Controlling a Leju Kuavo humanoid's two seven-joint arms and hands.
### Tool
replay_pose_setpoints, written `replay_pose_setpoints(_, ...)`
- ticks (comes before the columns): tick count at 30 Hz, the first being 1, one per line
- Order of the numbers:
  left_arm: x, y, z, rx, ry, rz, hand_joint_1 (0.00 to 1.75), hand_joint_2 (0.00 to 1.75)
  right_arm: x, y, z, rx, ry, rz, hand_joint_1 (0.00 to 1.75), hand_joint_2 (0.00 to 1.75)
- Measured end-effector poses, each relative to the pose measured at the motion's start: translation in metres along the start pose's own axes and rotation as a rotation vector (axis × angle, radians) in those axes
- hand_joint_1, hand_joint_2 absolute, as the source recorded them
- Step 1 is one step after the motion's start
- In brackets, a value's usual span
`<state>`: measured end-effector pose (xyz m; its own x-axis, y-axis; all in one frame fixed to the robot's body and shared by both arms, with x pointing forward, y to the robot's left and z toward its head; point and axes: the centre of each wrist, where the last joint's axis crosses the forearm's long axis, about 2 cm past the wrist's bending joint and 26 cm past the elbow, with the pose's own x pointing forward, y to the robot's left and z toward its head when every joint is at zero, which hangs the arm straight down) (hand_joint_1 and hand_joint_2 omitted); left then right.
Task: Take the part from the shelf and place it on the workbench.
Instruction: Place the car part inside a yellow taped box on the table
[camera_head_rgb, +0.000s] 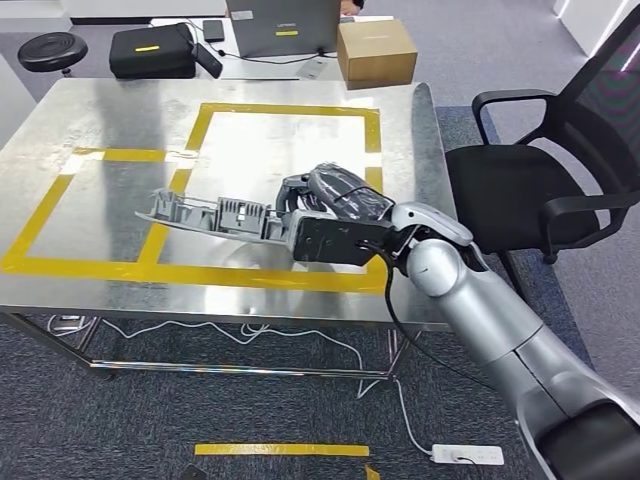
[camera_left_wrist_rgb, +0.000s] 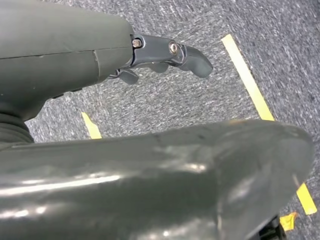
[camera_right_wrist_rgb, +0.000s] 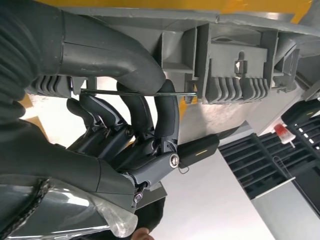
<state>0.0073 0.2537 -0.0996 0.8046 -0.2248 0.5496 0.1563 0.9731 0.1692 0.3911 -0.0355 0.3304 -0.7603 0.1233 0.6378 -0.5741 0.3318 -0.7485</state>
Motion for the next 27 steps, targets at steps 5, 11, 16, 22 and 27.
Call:
replay_pose_setpoints(5, 0.002, 0.0, 0.0, 0.035, -0.015, 0.067, 0.0, 0.0, 0.003, 0.003, -0.004, 0.0, -0.008, -0.029, 1.75, 1.75)
replay_pose_setpoints(11, 0.002, -0.004, 0.002, 0.042, 0.001, 0.087, 0.0, 0.0, -0.002, 0.002, -0.001, -0.014, 0.011, -0.048, 1.75, 1.75)
replay_pose_setpoints(16, 0.001, -0.006, 0.009, 0.042, 0.029, 0.093, 0.0, 0.0, -0.014, -0.002, 0.008, -0.012, 0.064, -0.029, 1.75, 1.75)
replay_pose_setpoints(22, 0.004, -0.006, 0.01, 0.031, 0.01, 0.051, 0.0, 0.0, -0.022, -0.004, 0.014, -0.016, 0.094, -0.029, 1.75, 1.75)
replay_pose_setpoints(27, 0.005, -0.004, 0.012, 0.044, 0.008, 0.051, 0.0, 0.0, -0.03, -0.012, 0.025, -0.042, 0.143, -0.026, 1.75, 1.75)
